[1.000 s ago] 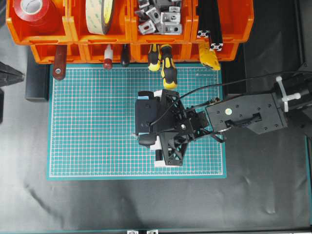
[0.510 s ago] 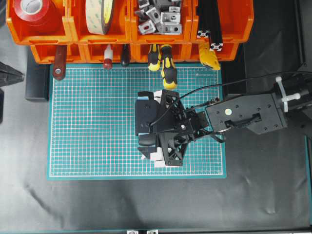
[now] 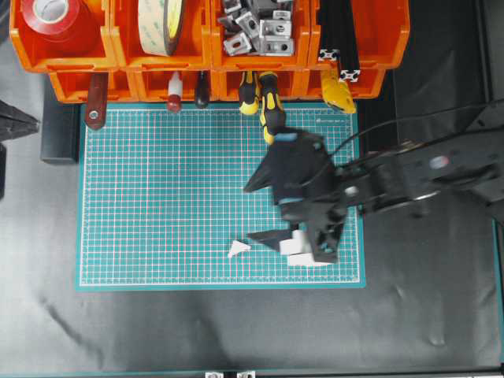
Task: Pick corner brachets from container rack with right arm.
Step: 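Raise the right gripper away from the placed bracket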
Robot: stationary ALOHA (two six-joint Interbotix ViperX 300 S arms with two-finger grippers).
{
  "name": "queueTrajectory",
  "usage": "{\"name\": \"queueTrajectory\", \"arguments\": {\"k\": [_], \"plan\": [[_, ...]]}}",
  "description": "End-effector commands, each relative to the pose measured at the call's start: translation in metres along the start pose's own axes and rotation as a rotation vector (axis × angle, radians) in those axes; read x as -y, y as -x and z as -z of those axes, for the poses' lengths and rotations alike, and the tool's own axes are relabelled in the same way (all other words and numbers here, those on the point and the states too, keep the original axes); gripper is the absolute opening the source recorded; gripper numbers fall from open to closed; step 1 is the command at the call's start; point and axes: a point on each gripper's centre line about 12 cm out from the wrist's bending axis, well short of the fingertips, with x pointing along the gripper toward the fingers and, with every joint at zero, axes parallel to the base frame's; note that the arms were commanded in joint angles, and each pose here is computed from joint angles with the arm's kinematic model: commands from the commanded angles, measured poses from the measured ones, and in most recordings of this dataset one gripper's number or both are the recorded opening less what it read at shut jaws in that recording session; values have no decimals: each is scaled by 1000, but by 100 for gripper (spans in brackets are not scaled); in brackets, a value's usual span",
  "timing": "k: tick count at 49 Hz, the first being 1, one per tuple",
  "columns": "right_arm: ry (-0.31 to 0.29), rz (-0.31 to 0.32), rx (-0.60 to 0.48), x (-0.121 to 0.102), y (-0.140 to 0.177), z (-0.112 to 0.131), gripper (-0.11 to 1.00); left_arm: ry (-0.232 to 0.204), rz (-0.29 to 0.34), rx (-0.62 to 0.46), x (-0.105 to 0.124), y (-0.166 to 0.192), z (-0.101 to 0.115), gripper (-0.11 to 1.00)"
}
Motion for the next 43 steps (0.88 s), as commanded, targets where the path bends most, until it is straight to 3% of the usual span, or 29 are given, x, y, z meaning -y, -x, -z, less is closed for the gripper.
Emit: {"name": "queueTrajectory", "arguments": {"k": [1, 19, 43], "plan": [[-4, -25, 85, -2, 27, -10, 79, -4, 1, 15, 0, 0, -6, 0], [-3, -57, 172, 1, 56, 3, 78, 0, 0, 11, 0, 1, -5, 0], [-4, -56, 165, 1, 53, 4, 78, 2, 0, 0, 0, 1, -4, 0]]}}
